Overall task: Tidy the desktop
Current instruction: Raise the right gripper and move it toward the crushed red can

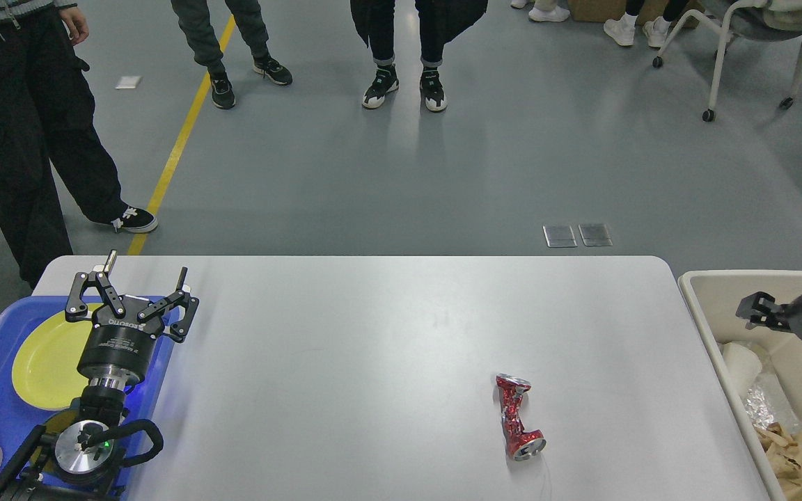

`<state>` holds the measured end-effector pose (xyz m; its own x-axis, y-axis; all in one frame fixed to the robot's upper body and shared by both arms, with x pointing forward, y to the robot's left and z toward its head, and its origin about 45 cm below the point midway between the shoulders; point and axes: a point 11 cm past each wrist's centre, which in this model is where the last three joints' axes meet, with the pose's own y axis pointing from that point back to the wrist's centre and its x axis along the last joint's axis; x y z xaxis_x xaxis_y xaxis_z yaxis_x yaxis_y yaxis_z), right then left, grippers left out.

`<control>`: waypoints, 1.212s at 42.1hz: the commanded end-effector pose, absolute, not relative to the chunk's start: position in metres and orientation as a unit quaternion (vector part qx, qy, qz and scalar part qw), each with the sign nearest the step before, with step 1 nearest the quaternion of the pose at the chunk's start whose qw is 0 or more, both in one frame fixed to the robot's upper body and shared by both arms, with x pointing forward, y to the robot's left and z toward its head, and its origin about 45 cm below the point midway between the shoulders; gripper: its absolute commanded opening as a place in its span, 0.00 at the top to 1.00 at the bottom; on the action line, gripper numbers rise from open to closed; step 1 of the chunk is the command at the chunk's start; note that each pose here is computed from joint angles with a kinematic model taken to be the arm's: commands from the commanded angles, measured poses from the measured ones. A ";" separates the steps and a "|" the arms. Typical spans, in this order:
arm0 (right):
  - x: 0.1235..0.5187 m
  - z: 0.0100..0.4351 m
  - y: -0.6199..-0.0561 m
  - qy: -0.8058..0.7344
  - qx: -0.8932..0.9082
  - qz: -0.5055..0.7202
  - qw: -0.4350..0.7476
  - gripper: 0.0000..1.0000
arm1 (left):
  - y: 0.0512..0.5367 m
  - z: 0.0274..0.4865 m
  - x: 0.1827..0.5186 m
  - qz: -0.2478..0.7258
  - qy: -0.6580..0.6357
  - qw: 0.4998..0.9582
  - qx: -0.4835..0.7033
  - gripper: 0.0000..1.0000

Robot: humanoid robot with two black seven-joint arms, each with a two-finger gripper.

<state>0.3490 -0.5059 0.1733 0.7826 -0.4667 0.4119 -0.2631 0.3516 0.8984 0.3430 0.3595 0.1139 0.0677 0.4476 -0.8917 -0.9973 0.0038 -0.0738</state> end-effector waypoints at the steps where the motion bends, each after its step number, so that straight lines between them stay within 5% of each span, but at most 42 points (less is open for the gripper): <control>1: 0.370 0.222 -0.462 -0.276 0.594 -0.060 0.753 0.00 | 0.360 0.114 0.343 0.586 0.350 0.616 -0.393 0.04; 13: 0.400 0.319 -0.338 -0.149 0.643 -0.011 0.751 0.00 | 0.360 0.114 0.343 0.586 0.350 0.616 -0.393 0.04; 30: 0.348 0.399 -0.218 -0.052 0.694 0.055 0.716 0.00 | 0.360 0.114 0.343 0.586 0.350 0.616 -0.393 0.04; 51: 0.335 0.400 -0.197 -0.032 0.712 0.062 0.699 0.00 | 0.359 0.114 0.343 0.586 0.350 0.616 -0.392 0.04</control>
